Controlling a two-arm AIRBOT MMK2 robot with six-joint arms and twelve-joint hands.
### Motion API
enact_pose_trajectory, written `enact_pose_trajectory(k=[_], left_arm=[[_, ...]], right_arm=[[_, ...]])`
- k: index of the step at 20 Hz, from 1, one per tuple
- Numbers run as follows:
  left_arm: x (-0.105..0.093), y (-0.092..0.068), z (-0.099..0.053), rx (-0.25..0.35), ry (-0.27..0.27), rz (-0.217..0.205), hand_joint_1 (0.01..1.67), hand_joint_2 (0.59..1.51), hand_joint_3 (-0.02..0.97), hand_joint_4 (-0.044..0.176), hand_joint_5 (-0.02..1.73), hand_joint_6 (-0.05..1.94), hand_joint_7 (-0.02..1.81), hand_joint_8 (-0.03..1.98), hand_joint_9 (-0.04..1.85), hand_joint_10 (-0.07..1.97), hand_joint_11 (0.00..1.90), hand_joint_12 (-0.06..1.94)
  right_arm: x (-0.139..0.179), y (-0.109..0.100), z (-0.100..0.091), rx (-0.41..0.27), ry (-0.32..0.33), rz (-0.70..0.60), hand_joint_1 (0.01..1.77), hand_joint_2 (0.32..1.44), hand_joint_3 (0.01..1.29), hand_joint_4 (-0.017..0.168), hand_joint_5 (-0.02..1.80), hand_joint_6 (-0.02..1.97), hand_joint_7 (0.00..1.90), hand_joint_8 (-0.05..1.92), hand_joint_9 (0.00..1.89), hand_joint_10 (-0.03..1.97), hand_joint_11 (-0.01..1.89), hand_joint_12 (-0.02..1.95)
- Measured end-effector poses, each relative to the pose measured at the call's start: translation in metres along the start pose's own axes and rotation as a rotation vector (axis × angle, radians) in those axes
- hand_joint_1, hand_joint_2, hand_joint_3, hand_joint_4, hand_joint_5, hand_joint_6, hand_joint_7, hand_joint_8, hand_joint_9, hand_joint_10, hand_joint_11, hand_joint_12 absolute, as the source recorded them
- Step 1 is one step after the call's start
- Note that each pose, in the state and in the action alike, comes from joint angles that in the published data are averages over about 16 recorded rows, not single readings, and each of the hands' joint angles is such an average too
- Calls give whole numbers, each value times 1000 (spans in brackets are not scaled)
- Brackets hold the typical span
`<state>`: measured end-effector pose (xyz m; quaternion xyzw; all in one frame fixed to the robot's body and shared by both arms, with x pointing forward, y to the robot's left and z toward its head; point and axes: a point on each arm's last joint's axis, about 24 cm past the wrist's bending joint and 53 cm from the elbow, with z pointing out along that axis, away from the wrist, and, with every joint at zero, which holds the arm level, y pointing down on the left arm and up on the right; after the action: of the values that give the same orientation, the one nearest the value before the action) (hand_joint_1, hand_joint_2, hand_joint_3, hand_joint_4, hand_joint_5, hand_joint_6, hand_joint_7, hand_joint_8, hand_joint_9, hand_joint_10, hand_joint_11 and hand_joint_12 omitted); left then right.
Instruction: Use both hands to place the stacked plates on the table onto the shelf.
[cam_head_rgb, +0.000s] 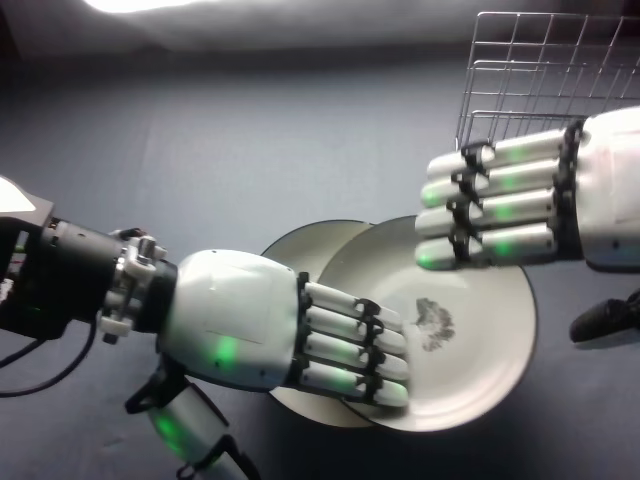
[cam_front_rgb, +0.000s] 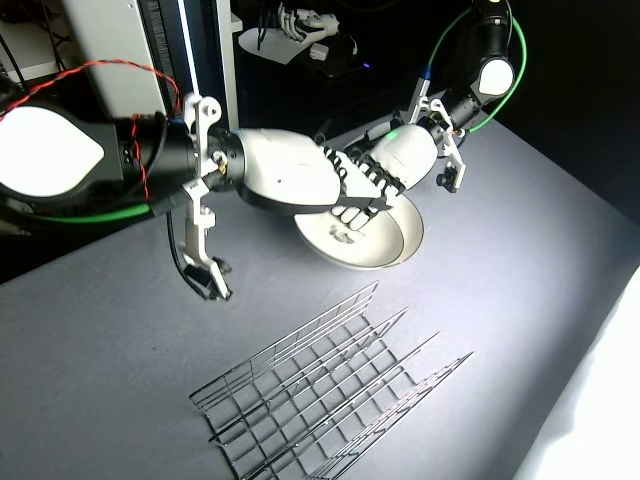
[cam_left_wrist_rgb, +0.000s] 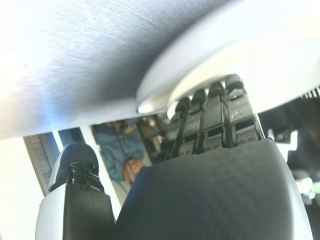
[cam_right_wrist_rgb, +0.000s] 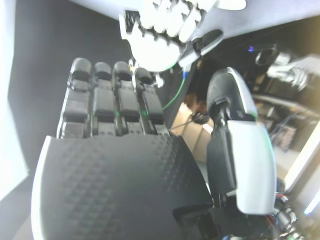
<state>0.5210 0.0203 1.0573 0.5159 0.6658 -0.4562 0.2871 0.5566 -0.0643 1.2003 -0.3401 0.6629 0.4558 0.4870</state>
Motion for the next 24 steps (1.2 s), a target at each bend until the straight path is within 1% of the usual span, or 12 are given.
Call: enact_pose_trajectory(k=[5,7,9,15,21,24], left_arm=[[-2,-3,3,16,-5,2,17,1100,18,-8,58,-21,28,-13,15,-15,16,-19],[-2,-3,3,20,-5,3,17,1101,18,-6,65,-20,33,-12,16,-14,15,-21],[-2,-2,1,20,-5,3,17,1102,17,-5,71,-18,37,-12,17,-13,15,-23],[-1,10,-13,-11,0,2,18,1105,17,-2,64,-20,35,-13,21,-9,22,-12],[1,22,-29,-51,16,9,17,1108,18,-4,52,-27,33,-14,27,-8,32,6],[4,27,-38,-70,30,13,17,1110,18,-5,45,-30,35,-14,33,-7,39,17]], right_arm=[[9,-6,4,-7,33,-34,868,1077,15,1,66,26,41,13,20,6,15,34],[9,-7,5,-8,37,-41,981,1049,15,2,53,25,30,13,14,6,16,14],[8,-7,7,-9,33,-41,1058,1030,15,2,44,25,25,13,13,6,18,13],[-6,-7,10,-6,-1,-43,1195,1001,15,2,21,26,16,13,13,7,21,92],[-22,-7,13,-3,-40,-43,1198,1008,15,2,20,26,14,13,13,6,21,148],[-26,-7,13,0,-50,-42,1186,1010,15,2,21,26,13,13,12,7,21,178]])
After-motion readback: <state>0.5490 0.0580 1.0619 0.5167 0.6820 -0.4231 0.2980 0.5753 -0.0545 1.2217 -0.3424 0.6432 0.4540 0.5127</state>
